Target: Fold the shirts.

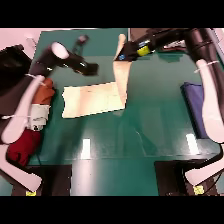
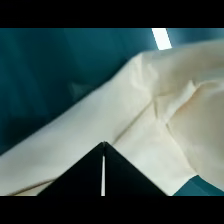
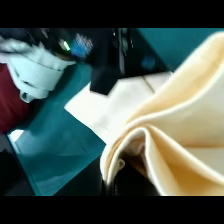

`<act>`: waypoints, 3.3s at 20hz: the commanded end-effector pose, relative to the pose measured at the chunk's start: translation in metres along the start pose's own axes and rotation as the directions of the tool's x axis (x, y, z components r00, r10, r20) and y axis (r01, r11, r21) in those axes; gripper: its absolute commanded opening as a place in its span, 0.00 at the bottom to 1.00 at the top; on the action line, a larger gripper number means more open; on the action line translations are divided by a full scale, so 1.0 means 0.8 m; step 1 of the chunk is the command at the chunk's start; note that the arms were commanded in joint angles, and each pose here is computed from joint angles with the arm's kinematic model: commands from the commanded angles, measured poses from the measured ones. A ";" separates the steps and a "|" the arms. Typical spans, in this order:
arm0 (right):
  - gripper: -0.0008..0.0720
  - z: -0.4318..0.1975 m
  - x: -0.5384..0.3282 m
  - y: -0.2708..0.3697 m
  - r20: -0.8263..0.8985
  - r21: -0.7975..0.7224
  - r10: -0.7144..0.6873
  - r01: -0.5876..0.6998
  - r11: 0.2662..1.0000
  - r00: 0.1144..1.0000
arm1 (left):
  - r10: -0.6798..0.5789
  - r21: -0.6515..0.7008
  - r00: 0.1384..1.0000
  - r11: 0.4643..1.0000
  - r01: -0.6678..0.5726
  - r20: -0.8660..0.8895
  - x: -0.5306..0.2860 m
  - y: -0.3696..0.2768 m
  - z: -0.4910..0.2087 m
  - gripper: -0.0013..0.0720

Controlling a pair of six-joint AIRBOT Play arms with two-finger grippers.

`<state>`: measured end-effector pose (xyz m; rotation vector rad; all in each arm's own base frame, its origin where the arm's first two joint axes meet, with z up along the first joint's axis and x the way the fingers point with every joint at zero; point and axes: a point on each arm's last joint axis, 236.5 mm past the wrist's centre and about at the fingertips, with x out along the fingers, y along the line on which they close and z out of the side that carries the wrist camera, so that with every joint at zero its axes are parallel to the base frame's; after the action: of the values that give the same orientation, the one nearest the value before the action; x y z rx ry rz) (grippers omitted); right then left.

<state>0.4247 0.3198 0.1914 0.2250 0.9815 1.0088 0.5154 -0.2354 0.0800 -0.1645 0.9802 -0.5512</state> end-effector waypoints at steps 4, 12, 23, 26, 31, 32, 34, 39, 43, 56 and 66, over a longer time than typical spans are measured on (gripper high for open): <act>0.39 0.015 0.180 0.141 0.130 -0.111 0.334 -0.321 0.941 0.934 | 0.282 -0.051 0.899 0.958 -0.282 0.335 -0.273 0.106 0.084 0.05; 0.36 -0.005 0.146 0.032 0.072 -0.160 0.080 -0.067 0.985 0.994 | 0.299 -0.048 0.875 0.951 -0.304 0.381 -0.326 0.091 0.078 0.05; 0.71 -0.168 0.062 -0.243 -0.106 0.480 -0.106 0.144 0.865 0.989 | 0.139 0.110 0.919 0.975 -0.192 0.369 -0.258 -0.004 0.088 0.05; 0.71 -0.180 0.109 -0.237 -0.121 0.522 -0.037 0.095 0.848 0.992 | 0.132 0.109 0.932 0.978 -0.178 0.337 -0.244 -0.004 0.082 0.05; 0.71 -0.178 0.197 -0.198 -0.163 0.487 0.061 0.027 0.873 0.985 | 0.133 0.108 0.936 0.978 -0.176 0.325 -0.239 -0.002 0.079 0.05; 0.70 -0.173 0.213 -0.188 -0.165 0.469 0.076 0.011 0.883 0.983 | 0.133 0.108 0.937 0.978 -0.176 0.324 -0.239 -0.002 0.079 0.05; 0.32 -0.159 0.237 -0.172 -0.157 0.425 0.086 -0.012 0.905 0.984 | 0.133 0.108 0.940 0.979 -0.175 0.315 -0.238 -0.002 0.076 0.05; 0.04 -0.088 0.221 -0.155 -0.052 0.298 0.062 -0.044 0.954 0.997 | 0.122 0.106 0.949 0.982 -0.159 0.290 -0.235 -0.006 0.069 0.05; 0.03 -0.039 0.104 -0.211 0.009 0.226 -0.148 0.142 0.964 0.989 | 0.075 0.177 0.962 0.976 -0.124 0.261 -0.217 -0.049 0.058 0.05; 0.03 -0.162 -0.461 -0.407 -0.021 0.658 -0.820 0.626 0.420 0.573 | -0.010 0.252 0.973 0.967 -0.049 0.230 -0.198 -0.116 0.043 0.05; 0.03 -0.179 -0.530 -0.376 0.007 0.704 -0.871 0.616 0.353 0.491 | -0.011 0.227 0.973 0.973 -0.043 0.229 -0.198 -0.116 0.043 0.05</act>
<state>0.4337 -0.2177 0.1654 0.4480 0.9014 -0.2936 0.4411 -0.2370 0.2517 -0.0063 0.6827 -0.6133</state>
